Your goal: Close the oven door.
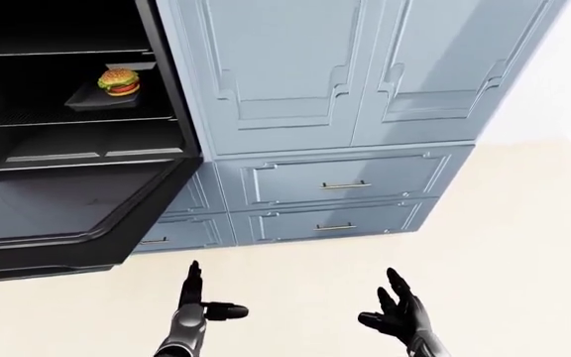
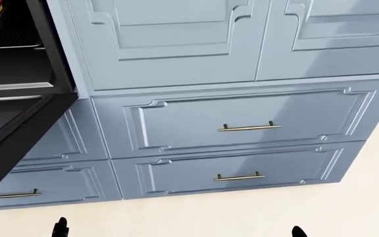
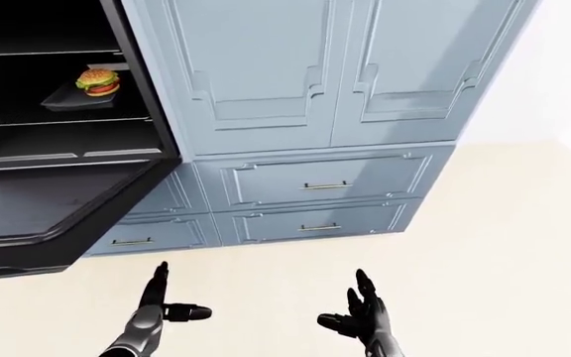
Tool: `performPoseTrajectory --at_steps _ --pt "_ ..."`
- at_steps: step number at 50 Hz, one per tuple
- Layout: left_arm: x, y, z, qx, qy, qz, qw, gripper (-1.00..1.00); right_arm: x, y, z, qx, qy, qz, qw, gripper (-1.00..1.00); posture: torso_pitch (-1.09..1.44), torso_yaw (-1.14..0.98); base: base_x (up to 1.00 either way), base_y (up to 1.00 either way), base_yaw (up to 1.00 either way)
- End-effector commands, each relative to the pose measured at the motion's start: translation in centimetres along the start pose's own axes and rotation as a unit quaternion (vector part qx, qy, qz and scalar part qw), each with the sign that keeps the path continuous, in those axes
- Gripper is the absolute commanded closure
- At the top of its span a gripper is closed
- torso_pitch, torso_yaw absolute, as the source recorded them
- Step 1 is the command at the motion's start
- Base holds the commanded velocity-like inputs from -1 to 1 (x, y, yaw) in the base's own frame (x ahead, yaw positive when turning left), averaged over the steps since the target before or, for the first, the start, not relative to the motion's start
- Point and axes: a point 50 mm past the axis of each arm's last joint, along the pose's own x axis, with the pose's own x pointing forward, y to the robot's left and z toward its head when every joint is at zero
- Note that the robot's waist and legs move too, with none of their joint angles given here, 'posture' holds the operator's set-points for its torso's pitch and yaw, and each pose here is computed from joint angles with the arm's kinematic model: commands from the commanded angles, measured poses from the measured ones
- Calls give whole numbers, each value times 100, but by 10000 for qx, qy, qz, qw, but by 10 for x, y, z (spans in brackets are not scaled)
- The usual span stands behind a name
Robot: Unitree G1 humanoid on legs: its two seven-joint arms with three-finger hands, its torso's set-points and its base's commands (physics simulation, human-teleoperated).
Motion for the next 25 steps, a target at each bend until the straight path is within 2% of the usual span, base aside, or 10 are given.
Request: performPoseTrajectory --at_steps 1,25 --pt "3 5 18 -29 -352 104 9993 -100 5 1 15 -94 -319 62 9994 -100 0 0 8 0 0" --pt "3 5 17 -24 -355 107 9993 -100 4 0 14 -82 -313 54 9995 -100 0 0 13 0 0"
